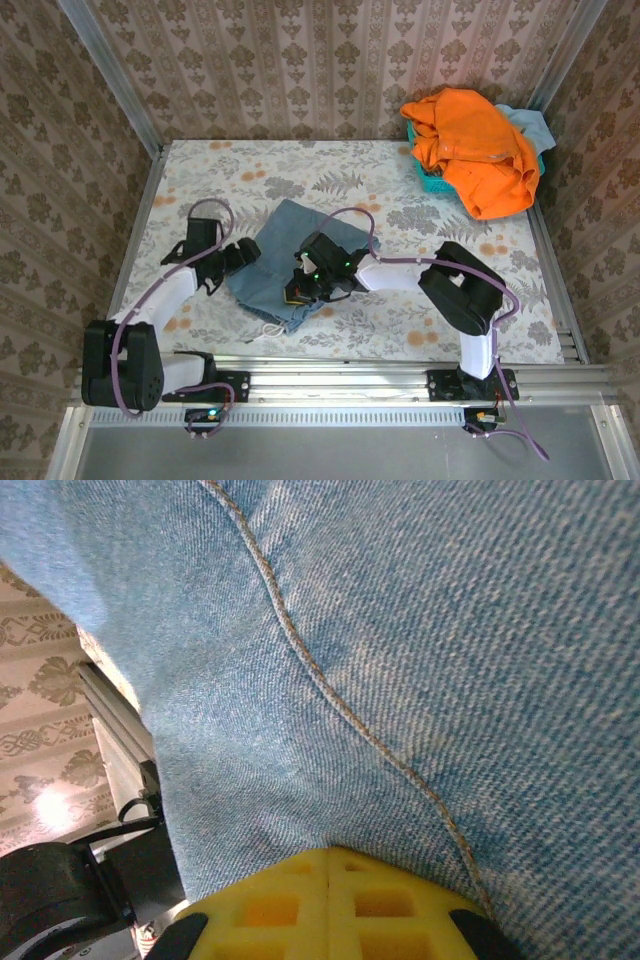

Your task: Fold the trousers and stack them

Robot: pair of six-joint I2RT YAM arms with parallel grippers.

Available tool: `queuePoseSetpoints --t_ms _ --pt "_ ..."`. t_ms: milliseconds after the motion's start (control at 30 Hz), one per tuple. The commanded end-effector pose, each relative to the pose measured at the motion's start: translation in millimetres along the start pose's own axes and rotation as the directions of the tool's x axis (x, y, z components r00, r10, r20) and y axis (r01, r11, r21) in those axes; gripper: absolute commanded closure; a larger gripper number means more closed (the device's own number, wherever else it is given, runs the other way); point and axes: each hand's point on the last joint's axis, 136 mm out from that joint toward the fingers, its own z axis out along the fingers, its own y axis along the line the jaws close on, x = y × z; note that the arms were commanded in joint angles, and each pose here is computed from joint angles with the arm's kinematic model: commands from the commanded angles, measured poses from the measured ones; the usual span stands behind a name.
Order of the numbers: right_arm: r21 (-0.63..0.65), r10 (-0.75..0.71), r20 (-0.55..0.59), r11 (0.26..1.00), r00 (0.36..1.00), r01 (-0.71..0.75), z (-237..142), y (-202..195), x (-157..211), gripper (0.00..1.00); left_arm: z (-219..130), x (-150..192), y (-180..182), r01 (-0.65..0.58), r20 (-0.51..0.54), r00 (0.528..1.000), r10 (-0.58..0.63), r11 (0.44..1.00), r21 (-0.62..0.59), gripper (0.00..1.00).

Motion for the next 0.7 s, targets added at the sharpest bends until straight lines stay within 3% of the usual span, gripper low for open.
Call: queuePoseSetpoints --t_ms 0,167,333,467,567,667 --pt "0.165 0.108 -0.095 0.982 0.990 -0.091 20 -63 41 1.00 2 1 17 -0.019 0.020 1.000 0.019 0.999 -0.042 0.11" --pt "0.188 0.124 -0.114 0.977 0.986 -0.101 19 -76 50 1.00 -1 2 29 -0.009 0.011 1.000 0.010 0.997 -0.076 0.12" --pt "0.170 0.012 -0.081 0.985 0.997 0.002 -12 -37 33 0.99 -42 -11 5 -0.076 0.073 0.994 0.081 0.995 -0.069 0.12" --pt "0.132 -0.079 0.026 0.988 0.996 0.075 -64 6 1 0.69 -90 -19 -21 -0.190 0.147 0.967 0.206 0.975 -0.117 0.09" --pt "0.125 -0.106 0.130 0.988 0.986 0.090 -111 21 -20 0.62 -106 -14 -35 -0.256 0.144 0.950 0.277 0.955 -0.149 0.09" --pt "0.147 -0.088 0.234 0.988 0.968 0.054 -156 8 -38 0.60 -108 -2 -44 -0.339 0.116 0.924 0.365 0.920 -0.197 0.08"
